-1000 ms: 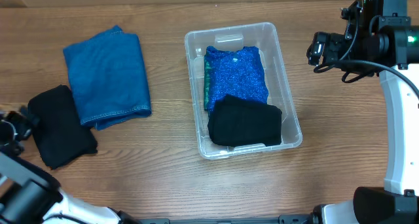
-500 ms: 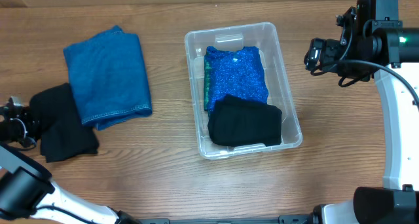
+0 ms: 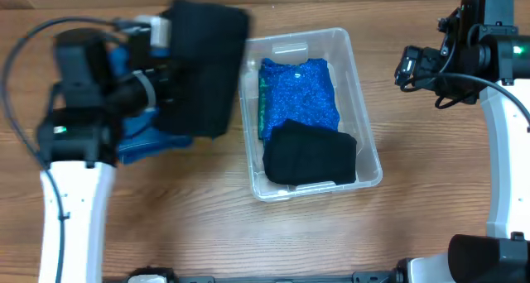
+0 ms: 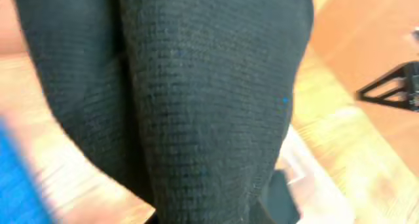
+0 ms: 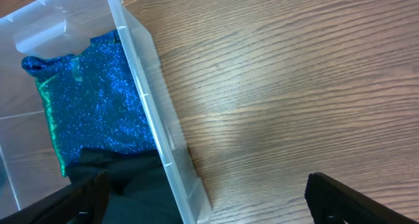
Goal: Pack container
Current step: 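Place the black cloth into the bin's back half and press down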
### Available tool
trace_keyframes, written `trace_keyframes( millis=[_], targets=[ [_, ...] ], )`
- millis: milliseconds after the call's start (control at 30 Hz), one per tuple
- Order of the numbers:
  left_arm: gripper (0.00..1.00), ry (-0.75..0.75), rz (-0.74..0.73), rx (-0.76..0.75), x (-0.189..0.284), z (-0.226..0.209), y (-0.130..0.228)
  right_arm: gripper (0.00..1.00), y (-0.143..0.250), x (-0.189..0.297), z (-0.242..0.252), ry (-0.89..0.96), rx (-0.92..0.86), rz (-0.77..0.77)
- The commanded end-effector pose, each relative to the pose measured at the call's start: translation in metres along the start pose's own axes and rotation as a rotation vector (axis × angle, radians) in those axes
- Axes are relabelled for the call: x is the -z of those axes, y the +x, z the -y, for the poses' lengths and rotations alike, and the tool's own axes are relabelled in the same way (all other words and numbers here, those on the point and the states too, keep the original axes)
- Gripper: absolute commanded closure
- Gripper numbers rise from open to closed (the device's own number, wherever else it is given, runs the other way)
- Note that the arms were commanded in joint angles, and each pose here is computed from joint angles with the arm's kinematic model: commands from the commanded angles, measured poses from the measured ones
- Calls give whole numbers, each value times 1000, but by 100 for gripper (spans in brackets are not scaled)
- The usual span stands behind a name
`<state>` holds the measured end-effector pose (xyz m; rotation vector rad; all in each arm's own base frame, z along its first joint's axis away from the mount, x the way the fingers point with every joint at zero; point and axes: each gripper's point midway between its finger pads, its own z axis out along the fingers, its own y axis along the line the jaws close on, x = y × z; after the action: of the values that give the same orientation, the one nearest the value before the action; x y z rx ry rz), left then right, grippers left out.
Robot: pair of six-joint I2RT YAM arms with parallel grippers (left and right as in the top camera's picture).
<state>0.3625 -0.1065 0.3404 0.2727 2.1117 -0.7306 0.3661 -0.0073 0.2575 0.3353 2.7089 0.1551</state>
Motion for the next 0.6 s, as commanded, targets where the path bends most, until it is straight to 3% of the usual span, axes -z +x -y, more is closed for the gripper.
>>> trace_keyframes(
  millis=[0,133,233,333,567],
  targets=[
    [96,-75,170,-16,-36,51,-37,0,0,1,2,9,-10,5],
    [96,-183,136,220,-108,55,-10,0,0,1,2,9,-10,2],
    [96,-223,13,336,-175,38,36,0,0,1,2,9,-10,2],
    [96,-143,-64,363,-223,38,63,0,0,1,2,9,-10,2],
    [96,-47,-54,371,-245,47,63,0,0,-1,2,9,-10,1]
  ],
)
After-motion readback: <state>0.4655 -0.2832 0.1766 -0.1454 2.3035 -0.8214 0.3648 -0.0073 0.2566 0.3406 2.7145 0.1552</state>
